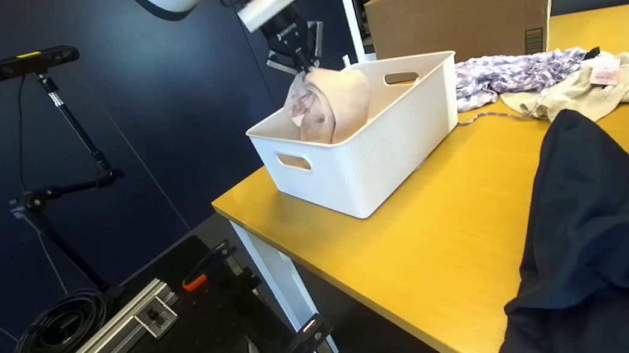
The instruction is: Put the blue and peach shirts on the table
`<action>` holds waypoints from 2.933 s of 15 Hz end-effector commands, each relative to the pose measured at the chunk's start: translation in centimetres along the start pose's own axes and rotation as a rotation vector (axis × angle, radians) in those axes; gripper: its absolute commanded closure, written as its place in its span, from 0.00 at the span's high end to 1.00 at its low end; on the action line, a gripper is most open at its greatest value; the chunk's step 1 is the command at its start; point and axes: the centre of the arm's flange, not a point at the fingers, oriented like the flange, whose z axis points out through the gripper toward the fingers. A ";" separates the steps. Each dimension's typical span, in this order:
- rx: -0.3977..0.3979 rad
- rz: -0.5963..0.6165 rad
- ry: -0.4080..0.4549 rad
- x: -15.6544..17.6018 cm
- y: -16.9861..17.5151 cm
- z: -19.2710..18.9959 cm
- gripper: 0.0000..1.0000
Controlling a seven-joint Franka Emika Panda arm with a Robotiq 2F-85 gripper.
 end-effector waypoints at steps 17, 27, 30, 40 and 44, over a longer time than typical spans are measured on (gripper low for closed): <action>-0.272 0.599 -0.071 -35.9 -3.3 -16.0 0.03; -0.227 0.590 0.037 -43.0 3.4 1.6 0.03; -0.176 0.562 0.058 -39.7 3.3 7.0 0.03; -0.098 0.505 0.101 -38.3 5.0 11.3 0.57; -0.149 0.478 0.130 -36.0 8.0 6.1 0.87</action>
